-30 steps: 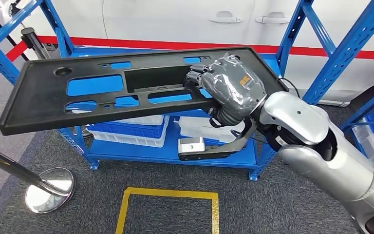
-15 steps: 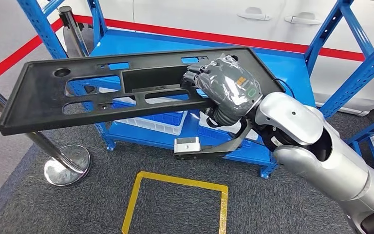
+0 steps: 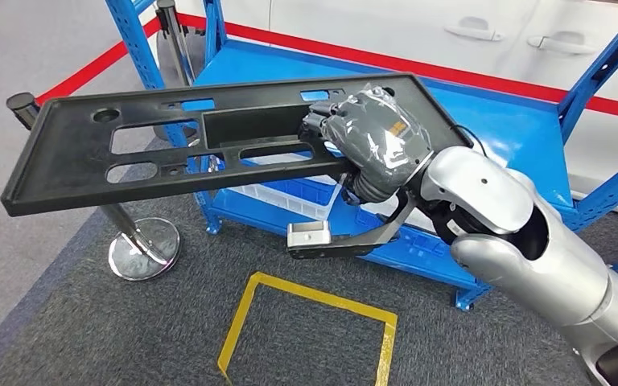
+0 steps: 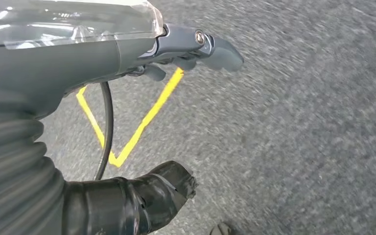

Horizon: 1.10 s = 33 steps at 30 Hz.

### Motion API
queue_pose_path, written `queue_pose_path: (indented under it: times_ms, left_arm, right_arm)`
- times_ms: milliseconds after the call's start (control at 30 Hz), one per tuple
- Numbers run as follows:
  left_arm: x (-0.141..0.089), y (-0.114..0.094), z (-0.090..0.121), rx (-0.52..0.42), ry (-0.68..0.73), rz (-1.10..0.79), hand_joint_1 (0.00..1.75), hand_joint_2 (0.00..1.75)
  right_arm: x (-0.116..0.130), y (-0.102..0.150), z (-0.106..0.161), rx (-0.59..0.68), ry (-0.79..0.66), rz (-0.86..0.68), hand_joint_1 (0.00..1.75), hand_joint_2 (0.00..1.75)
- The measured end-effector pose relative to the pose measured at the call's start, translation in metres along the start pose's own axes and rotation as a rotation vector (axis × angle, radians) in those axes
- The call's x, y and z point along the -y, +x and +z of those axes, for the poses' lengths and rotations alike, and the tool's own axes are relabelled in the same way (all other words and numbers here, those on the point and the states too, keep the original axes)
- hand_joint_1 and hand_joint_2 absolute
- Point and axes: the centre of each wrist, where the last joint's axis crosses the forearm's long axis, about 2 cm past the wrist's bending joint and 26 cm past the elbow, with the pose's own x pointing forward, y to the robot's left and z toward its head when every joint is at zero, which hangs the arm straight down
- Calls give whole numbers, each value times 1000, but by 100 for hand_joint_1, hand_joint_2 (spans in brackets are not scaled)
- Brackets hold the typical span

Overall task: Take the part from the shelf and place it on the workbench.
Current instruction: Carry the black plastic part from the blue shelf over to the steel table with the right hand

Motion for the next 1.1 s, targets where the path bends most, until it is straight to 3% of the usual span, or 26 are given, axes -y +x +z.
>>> queue_pose_path:
  times_ms: [1100]
  left_arm:
    - [-3, 0, 1, -5, 13, -6, 0, 175]
  right_arm:
    - [-7, 4, -5, 29, 41, -18, 175, 175]
